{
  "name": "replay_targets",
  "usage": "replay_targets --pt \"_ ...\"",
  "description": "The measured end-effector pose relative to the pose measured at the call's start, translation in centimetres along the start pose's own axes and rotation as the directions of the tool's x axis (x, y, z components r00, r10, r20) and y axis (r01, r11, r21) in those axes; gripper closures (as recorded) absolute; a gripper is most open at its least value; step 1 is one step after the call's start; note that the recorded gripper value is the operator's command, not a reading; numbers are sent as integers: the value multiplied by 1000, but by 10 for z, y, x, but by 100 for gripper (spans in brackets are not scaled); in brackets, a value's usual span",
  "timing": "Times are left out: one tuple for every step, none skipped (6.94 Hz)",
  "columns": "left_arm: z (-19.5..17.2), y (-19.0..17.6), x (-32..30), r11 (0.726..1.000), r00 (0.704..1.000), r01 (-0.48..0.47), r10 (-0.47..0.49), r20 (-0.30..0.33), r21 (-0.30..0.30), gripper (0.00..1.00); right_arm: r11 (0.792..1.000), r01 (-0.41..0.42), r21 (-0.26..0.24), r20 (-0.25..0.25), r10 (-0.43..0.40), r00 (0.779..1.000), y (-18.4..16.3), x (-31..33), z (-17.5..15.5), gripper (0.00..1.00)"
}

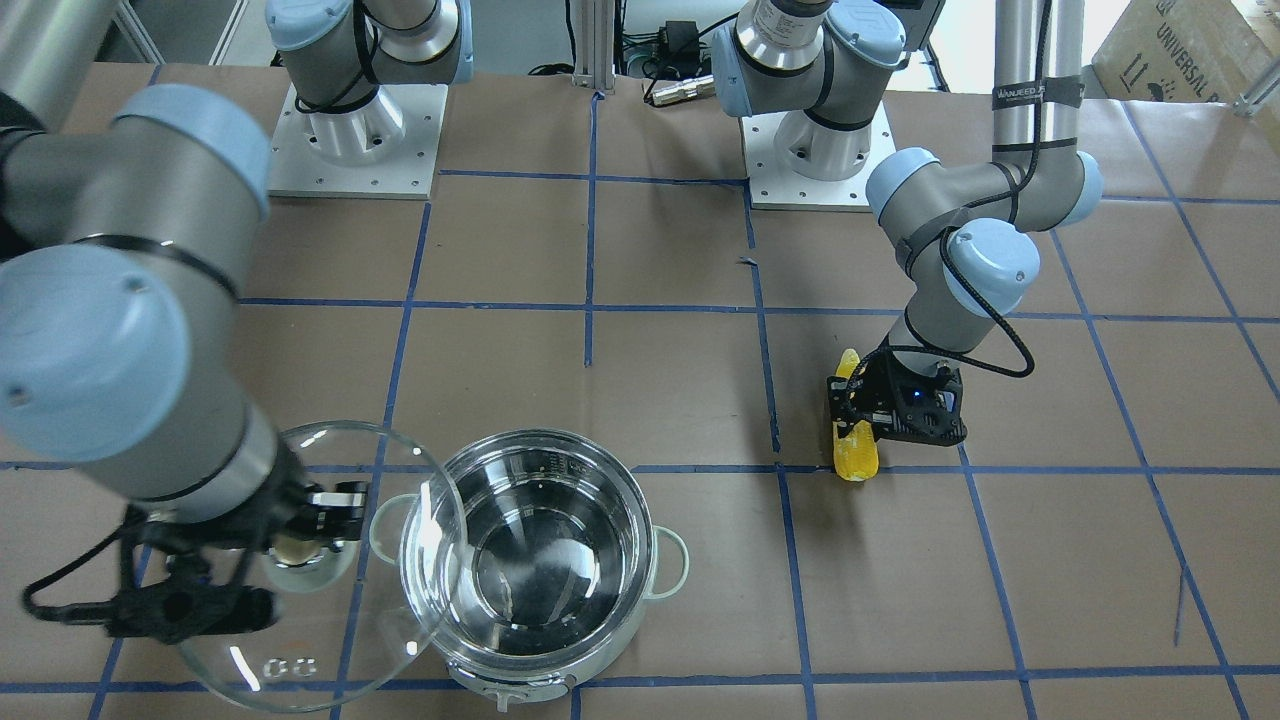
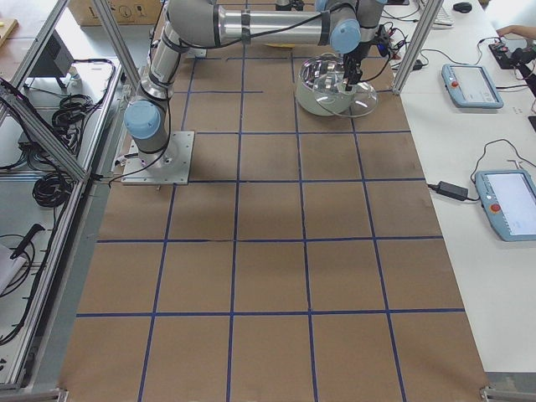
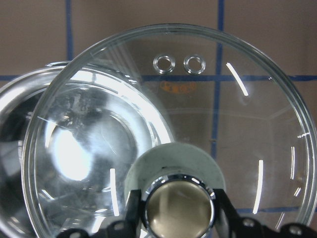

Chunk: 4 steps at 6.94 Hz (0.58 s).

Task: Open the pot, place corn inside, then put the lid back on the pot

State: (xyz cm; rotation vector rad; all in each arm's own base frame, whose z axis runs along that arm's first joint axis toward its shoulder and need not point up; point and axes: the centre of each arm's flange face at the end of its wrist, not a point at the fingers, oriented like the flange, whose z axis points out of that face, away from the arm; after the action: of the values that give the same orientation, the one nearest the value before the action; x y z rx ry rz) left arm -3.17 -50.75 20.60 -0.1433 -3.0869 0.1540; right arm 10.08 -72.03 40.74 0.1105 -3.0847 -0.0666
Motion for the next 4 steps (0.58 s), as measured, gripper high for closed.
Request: replay_targets --pt "-18 -7 0 1000 1000 9 -9 21 30 94 999 28 -17 3 -28 1000 -2 42 8 69" --pt "-47 -18 -1 999 998 25 -27 52 45 94 999 36 -35 7 -36 999 -2 73 18 70" --pt "-82 -33 1 998 996 49 -51 76 29 94 997 42 -61 16 -41 999 0 93 35 70" --pt "-119 -50 12 996 993 84 -84 82 9 94 996 48 -79 22 -46 999 3 105 51 70"
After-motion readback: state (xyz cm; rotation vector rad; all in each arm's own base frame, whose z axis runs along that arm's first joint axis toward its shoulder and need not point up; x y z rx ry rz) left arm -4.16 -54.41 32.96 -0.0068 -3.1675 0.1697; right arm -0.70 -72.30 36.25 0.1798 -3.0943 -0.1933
